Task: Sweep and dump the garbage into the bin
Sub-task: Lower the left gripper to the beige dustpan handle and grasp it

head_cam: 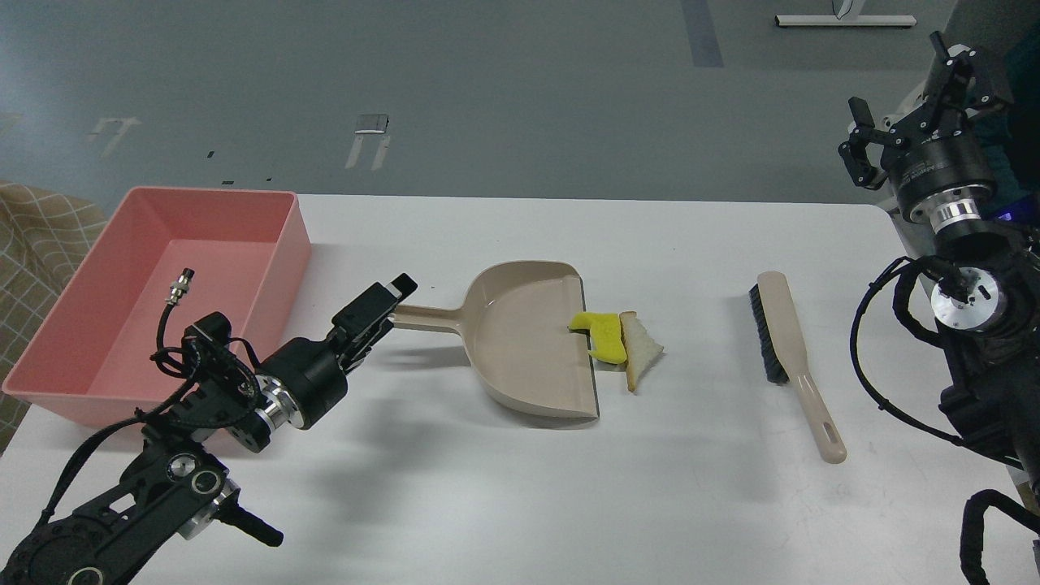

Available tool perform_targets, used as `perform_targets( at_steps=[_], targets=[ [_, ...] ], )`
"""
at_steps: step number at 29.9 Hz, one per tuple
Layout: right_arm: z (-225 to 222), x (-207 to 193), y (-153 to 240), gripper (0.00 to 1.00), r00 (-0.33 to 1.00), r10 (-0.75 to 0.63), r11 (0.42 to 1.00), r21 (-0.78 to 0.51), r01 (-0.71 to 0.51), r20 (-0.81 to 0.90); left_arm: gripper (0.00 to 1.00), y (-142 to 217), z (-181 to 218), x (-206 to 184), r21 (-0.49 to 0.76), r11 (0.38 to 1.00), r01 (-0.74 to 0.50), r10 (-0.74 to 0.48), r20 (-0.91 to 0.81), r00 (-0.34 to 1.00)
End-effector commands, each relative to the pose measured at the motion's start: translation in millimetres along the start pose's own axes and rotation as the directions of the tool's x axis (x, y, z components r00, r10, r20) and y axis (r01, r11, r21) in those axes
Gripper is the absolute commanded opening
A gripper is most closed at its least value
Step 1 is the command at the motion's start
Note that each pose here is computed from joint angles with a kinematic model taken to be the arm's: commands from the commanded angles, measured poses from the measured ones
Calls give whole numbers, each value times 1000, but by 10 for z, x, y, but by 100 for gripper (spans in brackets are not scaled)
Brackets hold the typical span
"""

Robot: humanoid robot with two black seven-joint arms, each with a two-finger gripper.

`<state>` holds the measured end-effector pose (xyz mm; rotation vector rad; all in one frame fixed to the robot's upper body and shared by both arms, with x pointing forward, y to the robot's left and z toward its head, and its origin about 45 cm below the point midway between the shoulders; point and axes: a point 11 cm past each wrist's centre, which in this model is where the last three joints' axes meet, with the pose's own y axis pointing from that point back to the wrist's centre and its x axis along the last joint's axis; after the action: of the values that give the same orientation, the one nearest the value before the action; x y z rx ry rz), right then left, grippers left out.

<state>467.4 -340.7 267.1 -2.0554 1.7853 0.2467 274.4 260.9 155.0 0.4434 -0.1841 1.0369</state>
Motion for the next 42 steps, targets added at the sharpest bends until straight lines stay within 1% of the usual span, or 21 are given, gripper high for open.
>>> perform_targets(
  at_steps=[1,9,16,22,30,36,37,40,41,42],
  targets=[
    [1,6,2,100,1000,2,1000,-1,-2,-1,98,35,-61,-23,16,1000,-9,9,-9,1000],
    [6,10,7,100,1000,2,1000,-2,-2,-1,98,26,-147,-81,35,999,-26,27,-39,999],
    [7,19,12,100,1000,4,1000,-3,-4,-2,98,-20,-345,-125,87,994,-63,70,-74,995],
    [-4,20,8,100,1000,4,1000,-1,-4,-3,98,-59,-483,-75,126,987,-103,113,-76,991],
    [2,15,7,100,1000,3,1000,-2,-3,-3,94,-212,-448,28,117,985,-128,136,-66,989],
    [10,23,13,100,1000,5,1000,-4,-5,-3,88,-299,-478,28,125,982,-143,153,-76,985],
    [7,19,12,100,1000,4,1000,-3,-4,-3,85,-314,-477,27,125,982,-144,154,-78,985],
    [12,23,17,100,1000,5,1000,-4,-5,-3,80,-352,-464,23,121,982,-146,156,-83,984],
    [12,23,17,100,1000,5,1000,-4,-5,-3,78,-360,-462,26,121,982,-147,157,-83,984],
    [12,23,17,100,1000,5,1000,-4,-5,-3,72,-369,-458,21,120,982,-146,157,-85,984]
  ],
)
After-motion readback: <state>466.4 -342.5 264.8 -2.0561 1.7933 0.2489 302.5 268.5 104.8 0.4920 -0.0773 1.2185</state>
